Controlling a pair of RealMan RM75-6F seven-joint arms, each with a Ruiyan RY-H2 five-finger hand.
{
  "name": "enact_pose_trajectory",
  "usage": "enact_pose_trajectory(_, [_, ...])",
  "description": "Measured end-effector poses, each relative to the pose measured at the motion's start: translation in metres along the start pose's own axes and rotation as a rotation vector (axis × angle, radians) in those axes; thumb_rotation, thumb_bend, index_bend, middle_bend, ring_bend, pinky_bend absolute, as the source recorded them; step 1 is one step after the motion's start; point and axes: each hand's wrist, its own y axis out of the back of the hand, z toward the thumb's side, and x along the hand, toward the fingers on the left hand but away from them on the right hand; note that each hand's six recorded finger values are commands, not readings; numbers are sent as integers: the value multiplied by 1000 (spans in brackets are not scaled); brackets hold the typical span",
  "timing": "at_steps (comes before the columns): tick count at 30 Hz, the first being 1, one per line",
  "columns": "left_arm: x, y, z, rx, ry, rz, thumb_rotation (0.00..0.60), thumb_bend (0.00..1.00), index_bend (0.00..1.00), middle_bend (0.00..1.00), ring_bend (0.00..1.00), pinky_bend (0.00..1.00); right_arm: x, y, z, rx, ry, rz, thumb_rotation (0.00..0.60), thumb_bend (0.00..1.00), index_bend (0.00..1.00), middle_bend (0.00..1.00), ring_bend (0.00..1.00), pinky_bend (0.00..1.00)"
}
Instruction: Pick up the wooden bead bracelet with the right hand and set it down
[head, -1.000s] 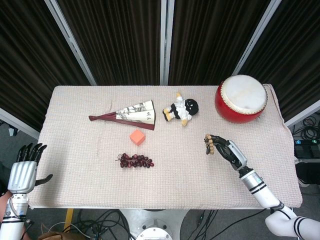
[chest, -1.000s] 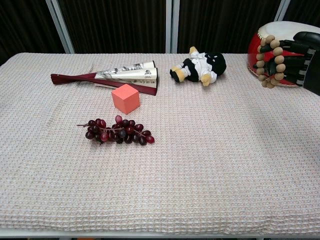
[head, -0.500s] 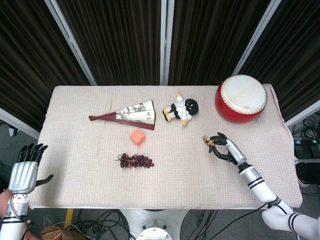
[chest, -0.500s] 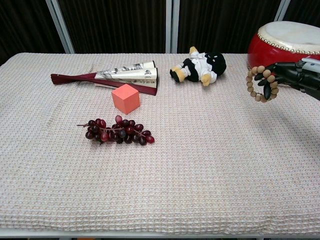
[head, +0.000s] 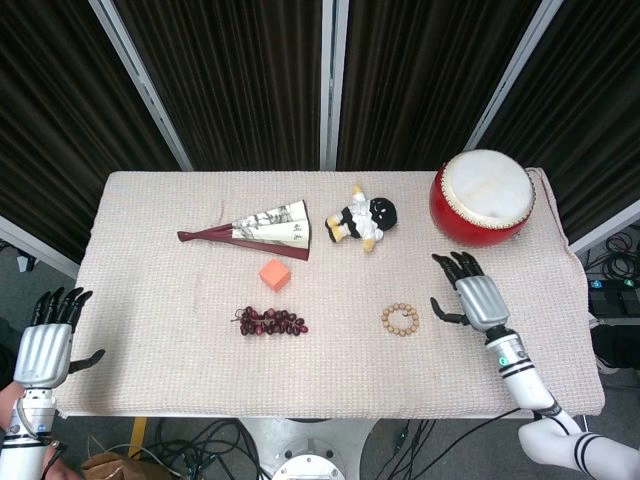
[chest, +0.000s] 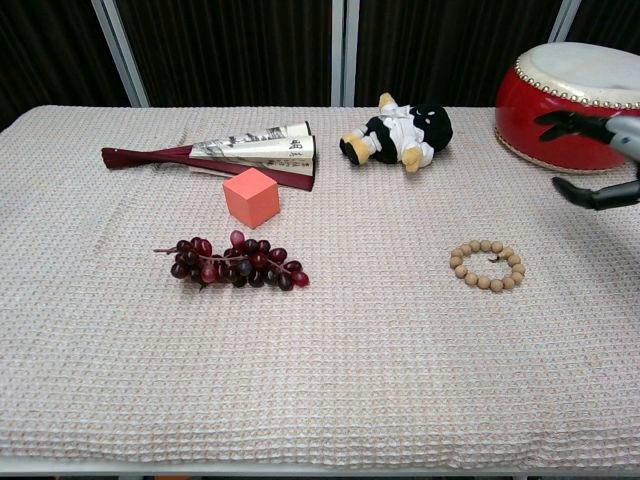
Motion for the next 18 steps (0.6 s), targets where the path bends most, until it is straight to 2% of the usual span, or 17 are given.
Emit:
enact_pose_trajectory(2, [-1, 0, 1, 0, -5, 1, 600, 0, 145, 103, 0, 0, 19, 19, -11, -23, -29, -58, 464, 382, 0, 180, 0, 0])
enact_pose_trajectory(7, [-2, 1, 7, 1, -22, 10, 600, 0, 145, 103, 0, 0, 84, 59, -36, -14, -113, -165, 465, 383, 0, 169, 0, 0])
enact_pose_trajectory(10, [-3, 2, 11, 4, -34, 19, 600, 0, 145, 103, 0, 0, 123, 74, -44, 16, -164, -185, 467, 384, 0, 157, 0, 0])
enact_pose_trajectory(13, [-3, 2, 14, 2, -40, 22, 600, 0, 145, 103, 0, 0, 148, 79, -44, 36, -192, -186, 466, 385, 0, 148, 0, 0])
enact_pose_trajectory(18, [-2, 1, 16, 4, -40, 16, 600, 0, 145, 103, 0, 0, 159, 79, -41, 36, -192, -190, 465, 385, 0, 146, 0, 0])
